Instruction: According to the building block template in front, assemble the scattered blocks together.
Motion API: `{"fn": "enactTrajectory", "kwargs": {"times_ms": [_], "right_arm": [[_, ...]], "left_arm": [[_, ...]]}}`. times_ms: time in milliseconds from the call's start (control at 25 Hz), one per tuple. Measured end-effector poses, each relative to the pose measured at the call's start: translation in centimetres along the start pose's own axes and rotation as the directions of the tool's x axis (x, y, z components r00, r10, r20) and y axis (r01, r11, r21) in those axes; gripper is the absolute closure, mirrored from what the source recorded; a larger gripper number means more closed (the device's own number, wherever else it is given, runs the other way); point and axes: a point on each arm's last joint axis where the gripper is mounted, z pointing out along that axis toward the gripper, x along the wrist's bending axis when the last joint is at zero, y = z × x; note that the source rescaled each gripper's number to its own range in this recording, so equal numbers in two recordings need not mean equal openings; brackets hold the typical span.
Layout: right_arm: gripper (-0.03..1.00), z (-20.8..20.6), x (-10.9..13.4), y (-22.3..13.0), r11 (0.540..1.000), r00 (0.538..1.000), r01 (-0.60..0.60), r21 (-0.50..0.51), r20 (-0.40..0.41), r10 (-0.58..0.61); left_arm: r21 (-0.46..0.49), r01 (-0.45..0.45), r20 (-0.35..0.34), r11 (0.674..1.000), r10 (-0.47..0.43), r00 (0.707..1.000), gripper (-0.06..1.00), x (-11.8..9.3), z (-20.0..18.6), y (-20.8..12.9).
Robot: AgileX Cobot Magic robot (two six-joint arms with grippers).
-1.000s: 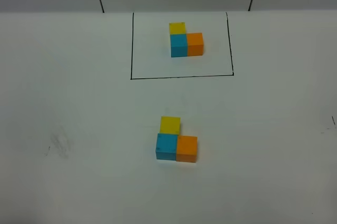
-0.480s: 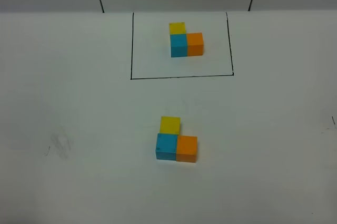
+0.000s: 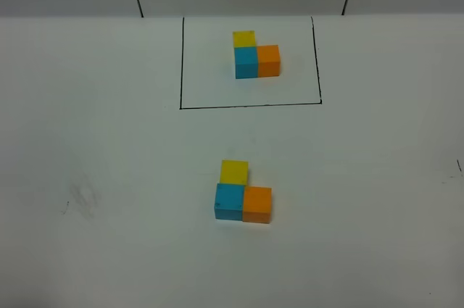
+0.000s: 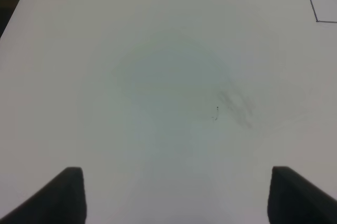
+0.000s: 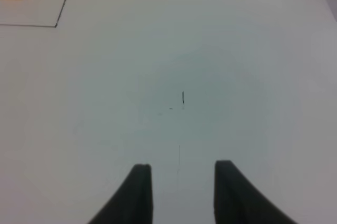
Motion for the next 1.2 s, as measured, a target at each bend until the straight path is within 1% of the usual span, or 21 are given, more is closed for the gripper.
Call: {"fn": "enactTrajectory", "kwargs": {"times_ms": [1200], "right_arm": [[0.97, 0.00, 0.00, 0.00, 1.000, 1.000, 0.000, 0.000, 0.000, 0.000]], "left_arm": [[0.000, 0.000, 0.000, 1.000, 0.000, 1.000, 0.35, 0.00, 0.00, 0.00]]}}
